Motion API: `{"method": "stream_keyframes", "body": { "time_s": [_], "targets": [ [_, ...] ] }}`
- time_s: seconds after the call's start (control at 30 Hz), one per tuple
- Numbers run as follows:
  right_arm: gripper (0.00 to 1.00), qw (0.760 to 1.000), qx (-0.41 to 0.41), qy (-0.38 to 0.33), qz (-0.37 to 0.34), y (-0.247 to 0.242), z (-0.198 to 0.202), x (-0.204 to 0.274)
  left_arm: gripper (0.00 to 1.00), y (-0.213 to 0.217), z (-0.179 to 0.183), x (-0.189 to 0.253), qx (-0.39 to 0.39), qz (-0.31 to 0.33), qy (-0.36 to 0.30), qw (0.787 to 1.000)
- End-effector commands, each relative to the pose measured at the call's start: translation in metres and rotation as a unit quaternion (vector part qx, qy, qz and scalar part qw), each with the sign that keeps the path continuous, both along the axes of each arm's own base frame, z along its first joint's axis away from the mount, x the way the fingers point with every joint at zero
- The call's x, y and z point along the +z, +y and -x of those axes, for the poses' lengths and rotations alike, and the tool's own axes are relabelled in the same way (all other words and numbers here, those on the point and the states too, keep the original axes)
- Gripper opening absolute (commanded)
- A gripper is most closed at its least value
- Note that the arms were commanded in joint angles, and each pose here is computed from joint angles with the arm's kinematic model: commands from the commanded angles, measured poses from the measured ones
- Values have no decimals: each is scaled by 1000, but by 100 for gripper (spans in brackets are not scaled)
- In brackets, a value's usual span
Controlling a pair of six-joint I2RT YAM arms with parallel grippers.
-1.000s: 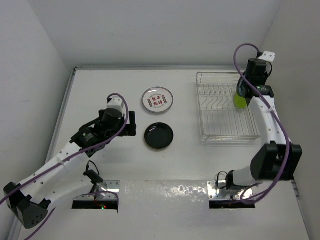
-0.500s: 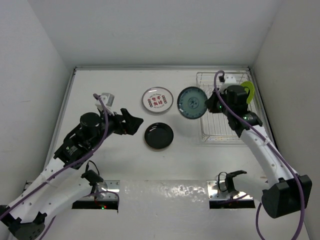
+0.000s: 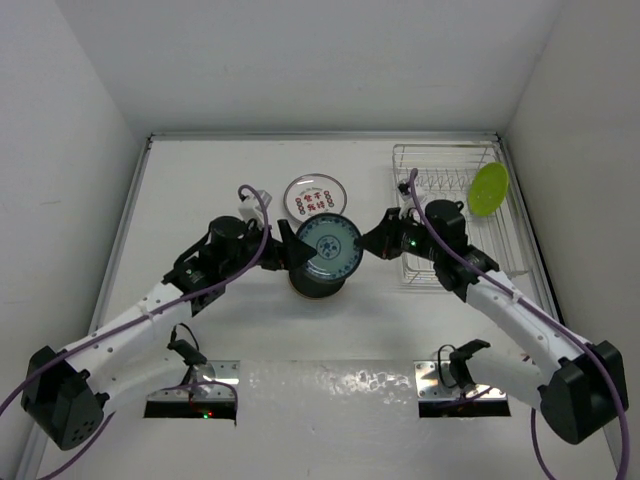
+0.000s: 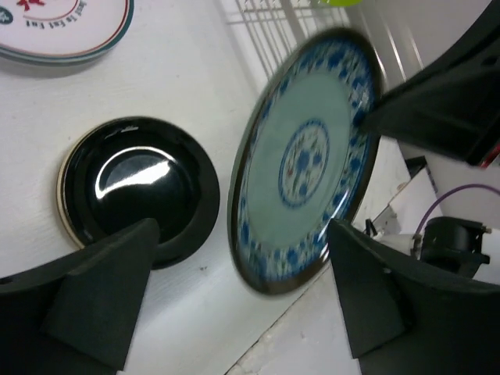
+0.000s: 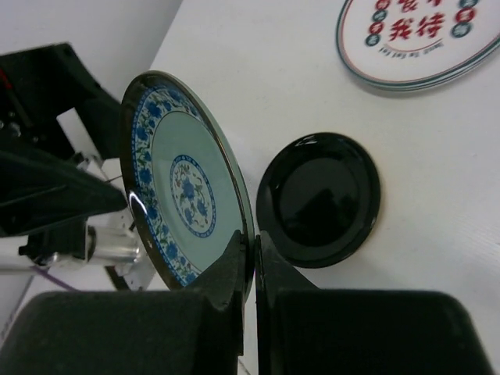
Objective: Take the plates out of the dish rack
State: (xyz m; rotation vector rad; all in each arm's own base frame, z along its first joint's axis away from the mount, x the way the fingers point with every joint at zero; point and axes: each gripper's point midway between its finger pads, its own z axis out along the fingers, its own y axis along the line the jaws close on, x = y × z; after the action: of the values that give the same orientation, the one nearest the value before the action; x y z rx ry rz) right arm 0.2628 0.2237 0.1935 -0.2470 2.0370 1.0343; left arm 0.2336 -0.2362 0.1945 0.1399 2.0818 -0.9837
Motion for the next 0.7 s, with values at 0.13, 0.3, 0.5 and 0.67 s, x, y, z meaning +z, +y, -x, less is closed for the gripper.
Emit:
{"method": "stream_keyframes", "body": {
  "time_s": [0.13,0.3,0.5,0.67],
  "targets": [
    [0,997,37,-14,-62,20,13,15,32,-13,-24,40,13,42,-61,997],
    [40,999,6,-6,-46,10,10,-2,0,-14,-28,28,24,32,-47,998],
    [99,991,-113,-4,75,-41,-1,-39,0,1,-38,-13,72,-13,-11,997],
    [99,959,-221,-12,177,-99,-4,-55,0,4,-46,-45,90,-48,16,995]
  ]
}}
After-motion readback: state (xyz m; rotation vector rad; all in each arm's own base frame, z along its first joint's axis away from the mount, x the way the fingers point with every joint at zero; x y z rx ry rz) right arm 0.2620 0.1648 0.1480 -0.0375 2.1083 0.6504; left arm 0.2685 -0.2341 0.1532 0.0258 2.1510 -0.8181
